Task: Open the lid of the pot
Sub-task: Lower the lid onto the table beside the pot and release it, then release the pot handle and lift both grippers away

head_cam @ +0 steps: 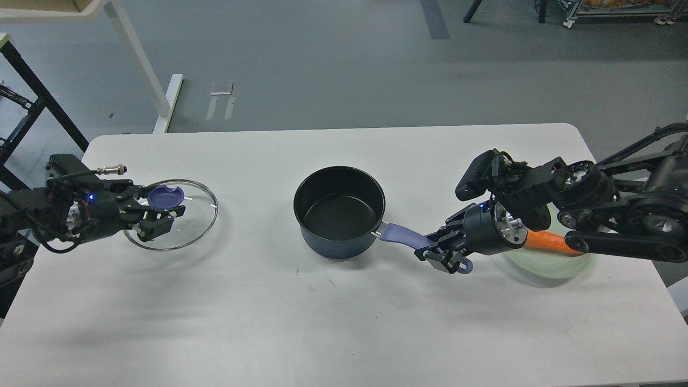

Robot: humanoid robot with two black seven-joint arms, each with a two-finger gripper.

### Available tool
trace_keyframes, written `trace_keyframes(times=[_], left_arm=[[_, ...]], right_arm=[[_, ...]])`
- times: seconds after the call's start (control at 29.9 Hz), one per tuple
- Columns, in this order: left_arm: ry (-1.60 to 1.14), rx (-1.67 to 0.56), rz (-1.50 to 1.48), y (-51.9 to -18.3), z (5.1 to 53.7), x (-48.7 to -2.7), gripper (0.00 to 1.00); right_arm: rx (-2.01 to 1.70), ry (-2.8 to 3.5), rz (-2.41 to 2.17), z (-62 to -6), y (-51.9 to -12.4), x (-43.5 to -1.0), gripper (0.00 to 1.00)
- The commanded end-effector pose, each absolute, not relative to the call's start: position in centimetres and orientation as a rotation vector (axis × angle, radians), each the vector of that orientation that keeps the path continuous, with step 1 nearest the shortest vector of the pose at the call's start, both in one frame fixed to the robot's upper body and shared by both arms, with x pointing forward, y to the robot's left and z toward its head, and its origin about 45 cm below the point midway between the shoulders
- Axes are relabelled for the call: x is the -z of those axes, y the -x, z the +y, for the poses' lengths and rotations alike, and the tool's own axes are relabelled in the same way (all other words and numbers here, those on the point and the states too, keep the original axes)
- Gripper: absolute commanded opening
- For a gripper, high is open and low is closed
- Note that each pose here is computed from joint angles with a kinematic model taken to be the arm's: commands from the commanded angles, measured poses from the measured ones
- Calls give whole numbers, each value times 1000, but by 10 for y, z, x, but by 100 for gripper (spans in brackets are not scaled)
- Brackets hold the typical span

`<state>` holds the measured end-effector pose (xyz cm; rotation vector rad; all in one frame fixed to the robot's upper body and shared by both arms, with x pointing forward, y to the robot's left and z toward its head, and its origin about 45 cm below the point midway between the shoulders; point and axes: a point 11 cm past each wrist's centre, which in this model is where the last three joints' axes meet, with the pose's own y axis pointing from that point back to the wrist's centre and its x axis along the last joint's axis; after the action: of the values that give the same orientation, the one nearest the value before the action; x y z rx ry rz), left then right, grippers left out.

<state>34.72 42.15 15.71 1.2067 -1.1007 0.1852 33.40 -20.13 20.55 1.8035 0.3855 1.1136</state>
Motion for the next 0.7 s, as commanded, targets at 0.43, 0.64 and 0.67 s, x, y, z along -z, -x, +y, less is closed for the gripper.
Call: trace_keyframes(times=[0.43,0.64,0.67], left_arm=[[-1201,-183,-1066,-338,419,-138,64],[-1202,-186,-1050,-334,421,-134,75],[-1204,-187,-1049,-334,421,-134,76]], right_arm=[[-1104,-1805,380,-205,-333,-204,24],[-1108,-1804,379,-204,-334,-205,26],[-1109,-1804,380,-204,-334,-205,27]])
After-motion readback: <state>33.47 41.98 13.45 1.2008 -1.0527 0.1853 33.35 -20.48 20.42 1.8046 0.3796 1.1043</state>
